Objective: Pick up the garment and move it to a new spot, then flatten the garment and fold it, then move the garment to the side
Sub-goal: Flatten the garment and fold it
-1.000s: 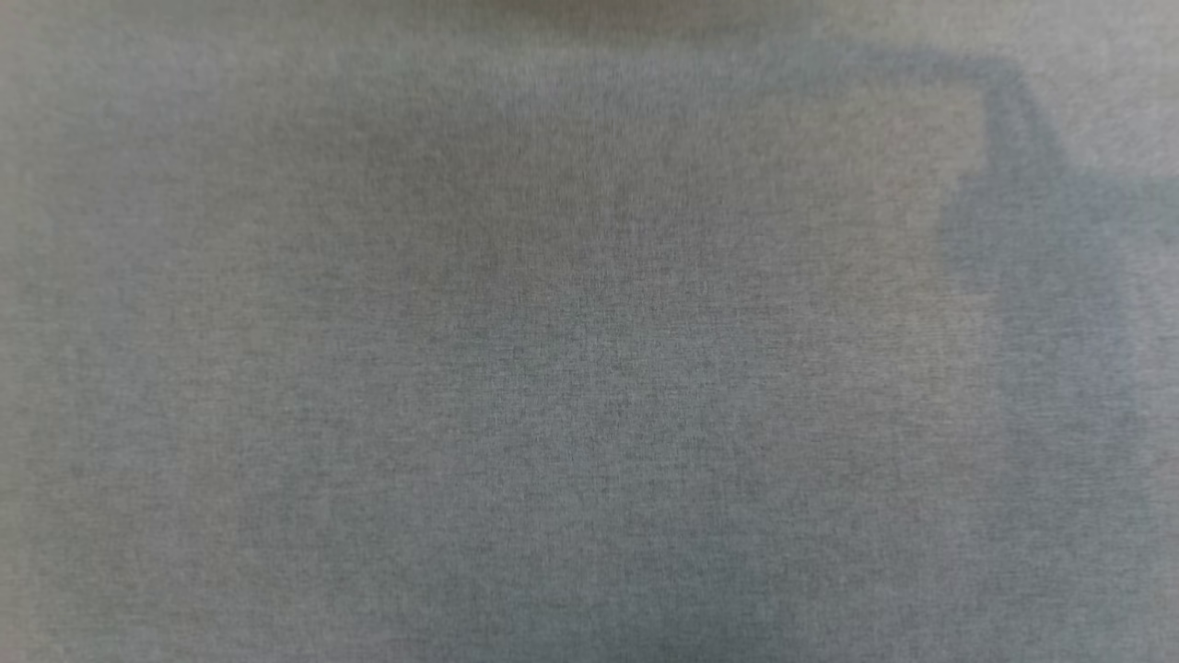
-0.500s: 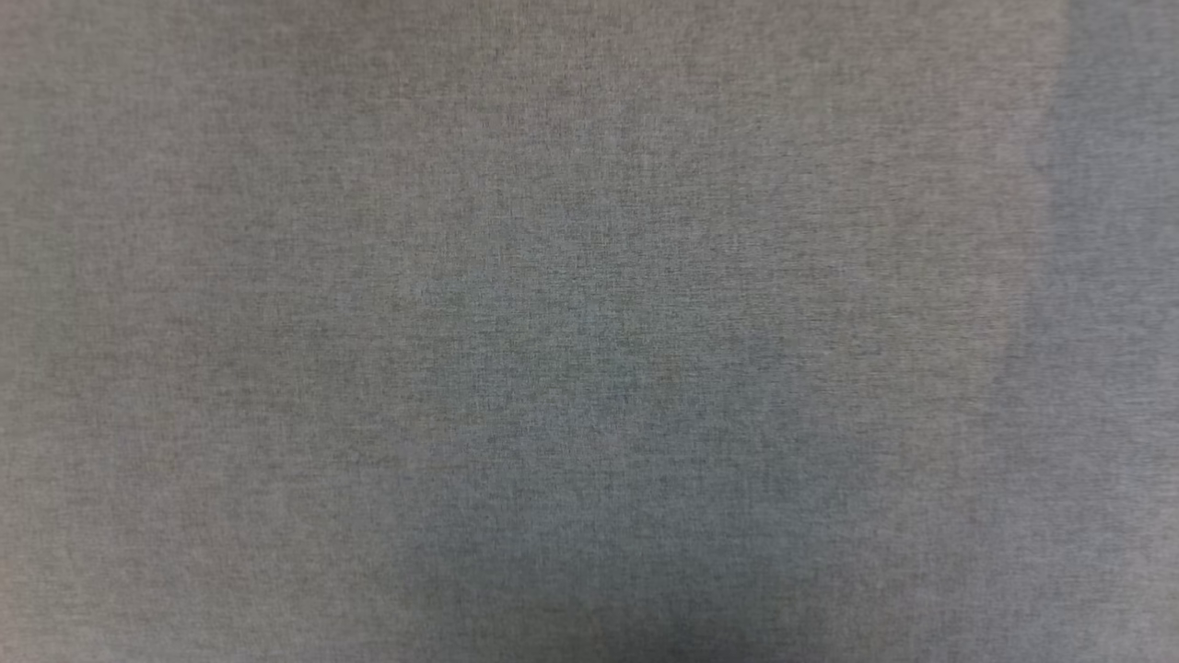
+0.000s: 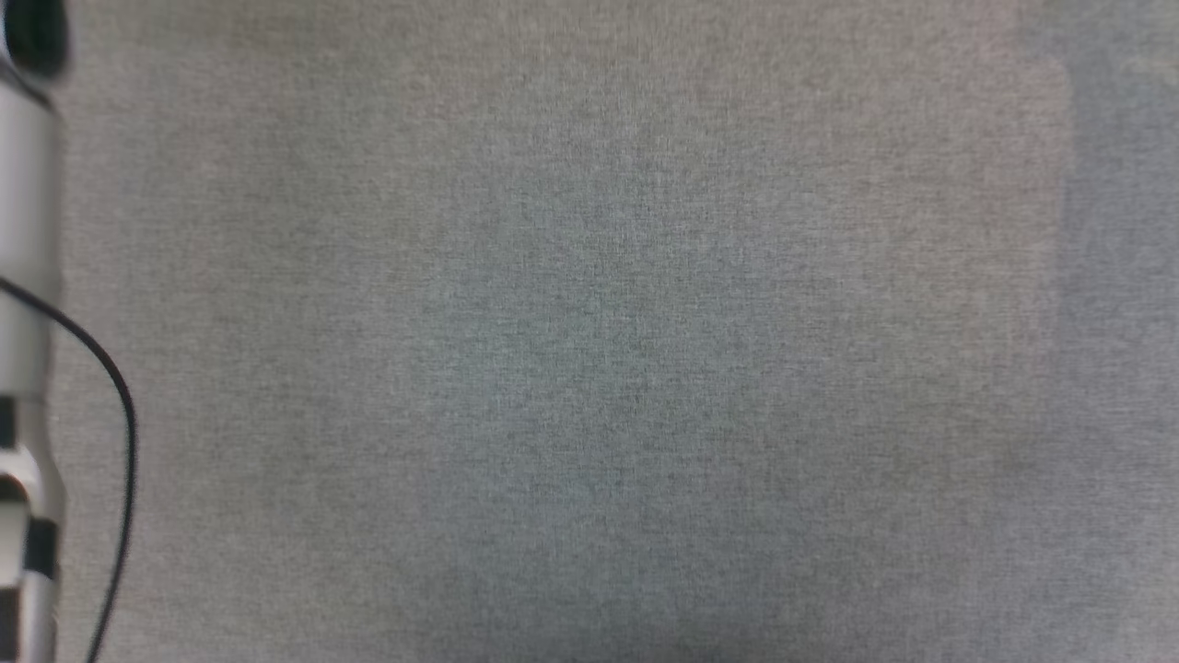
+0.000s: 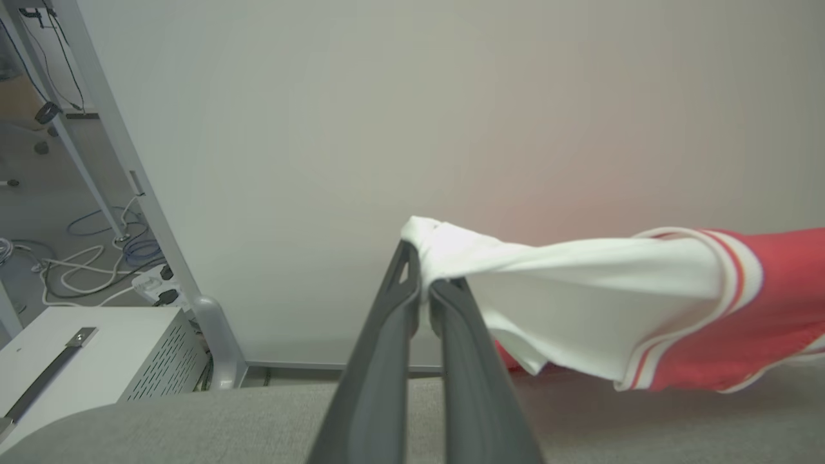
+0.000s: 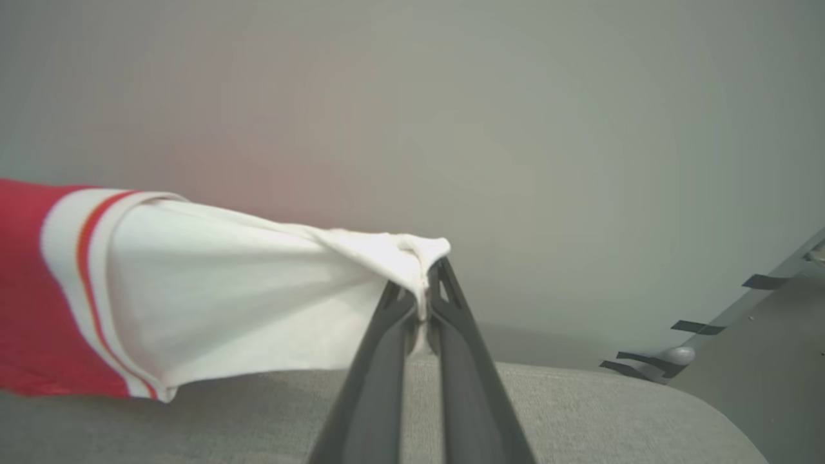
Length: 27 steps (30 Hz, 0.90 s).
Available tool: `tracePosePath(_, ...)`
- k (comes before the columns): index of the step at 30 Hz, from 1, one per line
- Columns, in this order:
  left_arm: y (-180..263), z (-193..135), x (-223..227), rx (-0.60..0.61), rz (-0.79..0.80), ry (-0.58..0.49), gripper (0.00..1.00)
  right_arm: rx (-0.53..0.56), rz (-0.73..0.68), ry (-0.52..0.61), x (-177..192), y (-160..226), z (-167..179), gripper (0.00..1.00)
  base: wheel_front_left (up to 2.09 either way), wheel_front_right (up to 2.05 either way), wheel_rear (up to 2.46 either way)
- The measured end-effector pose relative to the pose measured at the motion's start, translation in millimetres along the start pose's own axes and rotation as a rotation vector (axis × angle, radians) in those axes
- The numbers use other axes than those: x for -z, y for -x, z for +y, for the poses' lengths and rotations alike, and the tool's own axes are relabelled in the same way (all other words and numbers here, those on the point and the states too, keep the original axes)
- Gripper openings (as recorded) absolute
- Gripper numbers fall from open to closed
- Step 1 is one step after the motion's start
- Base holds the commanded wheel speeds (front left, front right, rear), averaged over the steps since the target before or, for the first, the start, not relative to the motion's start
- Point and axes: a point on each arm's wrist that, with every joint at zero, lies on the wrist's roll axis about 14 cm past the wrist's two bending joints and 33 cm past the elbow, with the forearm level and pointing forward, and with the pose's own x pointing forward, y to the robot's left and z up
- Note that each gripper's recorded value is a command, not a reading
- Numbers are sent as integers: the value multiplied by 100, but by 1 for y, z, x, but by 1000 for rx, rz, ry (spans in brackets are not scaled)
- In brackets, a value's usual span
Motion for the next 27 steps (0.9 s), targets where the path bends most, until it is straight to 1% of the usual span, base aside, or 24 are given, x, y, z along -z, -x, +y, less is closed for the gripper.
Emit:
tracePosePath(3,34,3,37,-22,126,37,0,-16,127,0,37,27,2,0,0,0,0)
tracePosePath(5,57,4,56,-39,200,71,0,-29,197,13,55,45,3,0,0,0,0)
tracePosePath(8,91,7,75,-60,290,105,0,-37,284,-8,72,71,4,0,0,0,0)
tracePosePath(12,129,7,86,-69,384,136,0,-43,369,-32,78,101,0,0,0,0,0)
tracePosePath(18,183,0,92,-49,526,159,0,-64,499,-63,88,150,-3,0,0,0,0)
tracePosePath(24,230,-13,87,-36,597,222,0,-78,619,-124,100,203,-6,0,0,0,0)
tracePosePath(27,262,-23,90,-24,659,247,0,-85,661,-152,103,230,-7,0,0,0,0)
